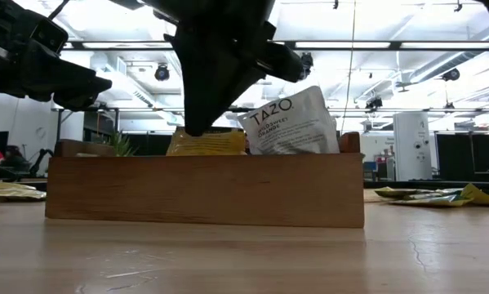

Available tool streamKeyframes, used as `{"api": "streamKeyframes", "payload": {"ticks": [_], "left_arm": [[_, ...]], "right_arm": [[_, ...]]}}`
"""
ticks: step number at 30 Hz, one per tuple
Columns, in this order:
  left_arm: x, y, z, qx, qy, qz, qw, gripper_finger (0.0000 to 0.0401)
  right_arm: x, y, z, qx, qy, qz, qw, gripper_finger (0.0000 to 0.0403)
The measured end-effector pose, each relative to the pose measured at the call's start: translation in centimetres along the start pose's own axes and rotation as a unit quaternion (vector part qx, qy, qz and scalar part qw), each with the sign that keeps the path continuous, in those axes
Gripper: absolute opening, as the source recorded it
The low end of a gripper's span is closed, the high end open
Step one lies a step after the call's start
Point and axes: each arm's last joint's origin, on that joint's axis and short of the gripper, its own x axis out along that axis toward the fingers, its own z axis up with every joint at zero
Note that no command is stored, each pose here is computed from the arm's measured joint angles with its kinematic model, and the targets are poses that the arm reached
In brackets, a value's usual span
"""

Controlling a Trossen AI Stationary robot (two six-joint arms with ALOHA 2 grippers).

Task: Pick & Place Tea
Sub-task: Put the orange tea bag into the middle section of the wooden organizer

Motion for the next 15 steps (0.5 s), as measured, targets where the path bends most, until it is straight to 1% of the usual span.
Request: {"api": "streamKeyframes", "payload": {"ticks": [4,8,13,15], "left_arm": [[0.0,0.0,0.0,0.000,0.000,0.000,1.000,0.0139],[0.0,0.0,0.0,0.000,0.000,0.000,1.000,0.0139],[0.0,0.0,0.0,0.000,0.000,0.000,1.000,0.0139],[0.0,0.0,0.0,0.000,0.000,0.000,1.000,0.0139]], "right_arm": [[-0.7,0.1,0.3,0.001,-0.016,-0.002,1.000,0.0008],[-1.6,0.4,0.8,-0.011,-0.029,0.012,0.999,0.0008],[-2.9,0.4,1.9,-0.019,-0.068,0.011,0.997,0.0008],[-3.3,0.5,2.2,-0.032,-0.079,0.012,0.996,0.0008]]}}
